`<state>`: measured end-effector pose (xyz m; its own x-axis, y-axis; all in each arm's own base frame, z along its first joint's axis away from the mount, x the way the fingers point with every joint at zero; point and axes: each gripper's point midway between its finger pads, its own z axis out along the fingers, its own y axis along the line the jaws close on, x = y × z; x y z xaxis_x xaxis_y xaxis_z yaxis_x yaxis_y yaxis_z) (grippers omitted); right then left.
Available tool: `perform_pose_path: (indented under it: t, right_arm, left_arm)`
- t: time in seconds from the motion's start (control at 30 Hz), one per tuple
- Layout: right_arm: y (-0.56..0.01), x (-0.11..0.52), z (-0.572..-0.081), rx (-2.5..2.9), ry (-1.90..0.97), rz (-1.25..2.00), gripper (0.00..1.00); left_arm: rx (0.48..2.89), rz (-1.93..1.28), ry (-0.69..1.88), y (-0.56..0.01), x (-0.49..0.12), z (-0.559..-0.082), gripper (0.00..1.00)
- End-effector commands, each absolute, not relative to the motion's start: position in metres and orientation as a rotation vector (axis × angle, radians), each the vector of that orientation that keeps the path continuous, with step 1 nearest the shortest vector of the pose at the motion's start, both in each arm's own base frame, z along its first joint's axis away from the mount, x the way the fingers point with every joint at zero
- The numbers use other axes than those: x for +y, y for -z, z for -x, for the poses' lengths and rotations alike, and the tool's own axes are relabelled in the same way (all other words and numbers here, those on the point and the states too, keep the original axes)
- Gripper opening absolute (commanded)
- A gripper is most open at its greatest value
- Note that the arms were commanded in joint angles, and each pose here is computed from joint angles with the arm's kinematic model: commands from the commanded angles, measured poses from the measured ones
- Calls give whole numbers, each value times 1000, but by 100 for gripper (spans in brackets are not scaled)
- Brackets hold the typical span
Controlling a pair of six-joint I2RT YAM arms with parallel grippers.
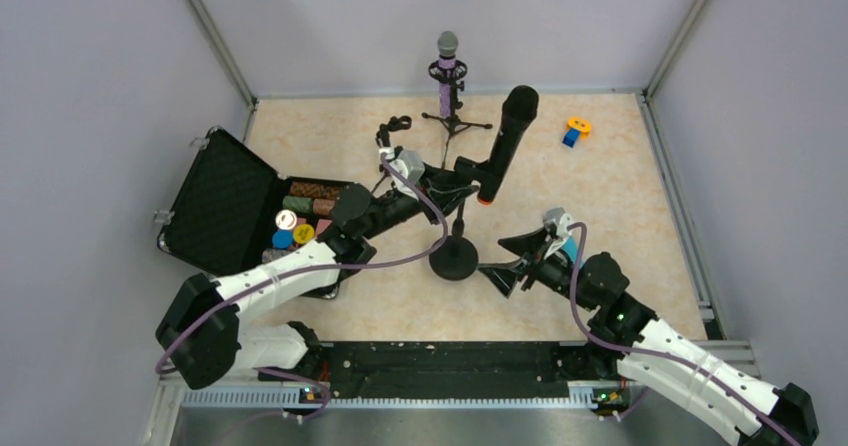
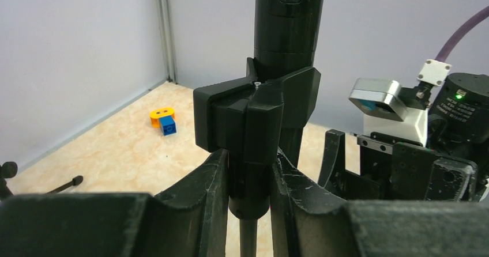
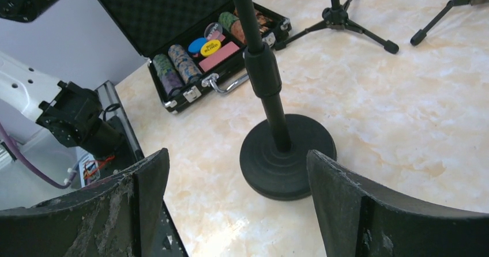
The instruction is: Attach the microphones to the stand
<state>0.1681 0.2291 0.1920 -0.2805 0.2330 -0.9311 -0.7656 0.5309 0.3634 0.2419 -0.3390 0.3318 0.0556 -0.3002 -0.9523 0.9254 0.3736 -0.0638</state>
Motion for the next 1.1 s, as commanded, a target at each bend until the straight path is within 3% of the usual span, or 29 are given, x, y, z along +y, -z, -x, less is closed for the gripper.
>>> perform_pose_path:
  t: [0.0,0.5,1.07]
  right_arm:
    - [-203,229,-167,1552,-1047,471,86]
    - [-205,225,-168,1558,-1019,477,88]
    - [-236,201,-171,1473,-939,389,88]
  left_arm:
    - [926,-669,1052,-403,-329,-241,0]
    - [907,-704,1116,-399,-348,-282,0]
    - [689,-760,1112,-418,-389,-344,0]
